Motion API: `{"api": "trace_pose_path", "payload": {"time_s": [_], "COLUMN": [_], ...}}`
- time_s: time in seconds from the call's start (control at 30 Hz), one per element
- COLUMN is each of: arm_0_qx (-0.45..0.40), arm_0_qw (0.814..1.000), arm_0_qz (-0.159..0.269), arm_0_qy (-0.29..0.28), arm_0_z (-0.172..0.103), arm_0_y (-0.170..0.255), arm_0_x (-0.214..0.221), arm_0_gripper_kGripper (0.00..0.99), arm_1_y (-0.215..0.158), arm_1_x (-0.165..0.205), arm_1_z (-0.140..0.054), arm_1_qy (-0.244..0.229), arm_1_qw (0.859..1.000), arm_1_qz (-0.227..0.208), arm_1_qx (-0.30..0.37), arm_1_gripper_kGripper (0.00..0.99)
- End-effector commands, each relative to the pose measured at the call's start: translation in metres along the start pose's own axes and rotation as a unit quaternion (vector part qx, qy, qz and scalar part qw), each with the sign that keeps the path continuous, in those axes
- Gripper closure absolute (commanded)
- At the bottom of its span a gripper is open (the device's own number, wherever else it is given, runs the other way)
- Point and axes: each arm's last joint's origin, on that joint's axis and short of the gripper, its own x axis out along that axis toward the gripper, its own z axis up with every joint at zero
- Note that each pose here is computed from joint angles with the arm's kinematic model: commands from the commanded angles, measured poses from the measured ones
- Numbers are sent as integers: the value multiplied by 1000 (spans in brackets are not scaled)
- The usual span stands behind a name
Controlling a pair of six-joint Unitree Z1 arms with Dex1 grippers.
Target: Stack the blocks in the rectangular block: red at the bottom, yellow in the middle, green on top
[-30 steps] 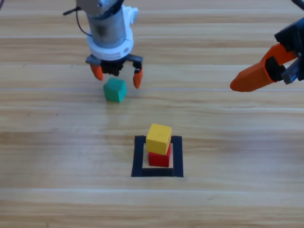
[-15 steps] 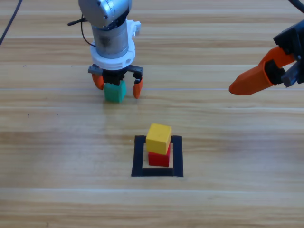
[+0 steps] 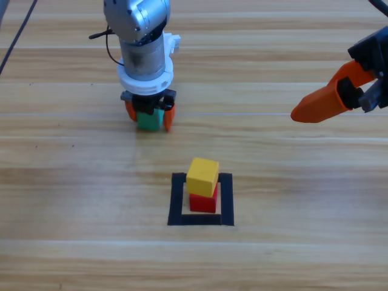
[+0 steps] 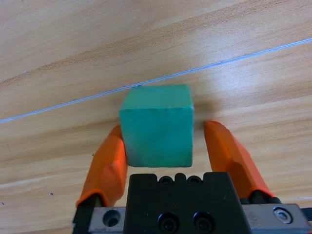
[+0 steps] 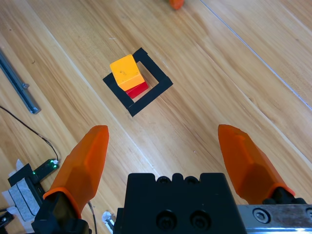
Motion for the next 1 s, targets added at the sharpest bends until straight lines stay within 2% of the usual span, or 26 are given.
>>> {"api": "trace_pose_path", "payload": {"time_s": [0.03,0.2,0.23,0.27,0.4,0.5,0.67,0.87,1.0], "arm_0_qx": [9,6,4,0,-10,-29,-55,-58,-47], "arm_0_qw": [1000,1000,1000,1000,1000,999,998,998,998], "arm_0_qz": [10,8,8,9,-3,-14,-25,-31,-32], "arm_0_qy": [25,14,12,10,-11,-27,-32,-12,-4], "arm_0_z": [1,0,-1,-2,-12,-28,-59,-106,-123], "arm_0_y": [-5,-3,-2,-1,2,7,11,-16,-45], "arm_0_x": [32,17,12,6,-49,-101,-159,-178,-177], "arm_0_gripper_kGripper": [525,901,967,990,990,990,990,990,990], "arm_1_y": [-9,-9,-9,-9,-9,-9,-9,-9,-9], "arm_1_x": [12,12,13,13,13,13,13,13,13], "arm_1_z": [-8,-8,-8,-8,-8,-8,-8,-8,-8], "arm_1_qy": [19,19,19,19,19,20,20,20,19], "arm_1_qw": [1000,1000,1000,1000,1000,1000,1000,1000,1000], "arm_1_qz": [-3,-3,-3,-3,-4,-3,-3,-4,-3], "arm_1_qx": [13,13,13,13,14,14,14,14,13], "arm_1_gripper_kGripper": [0,0,0,0,0,0,1,1,1]}}
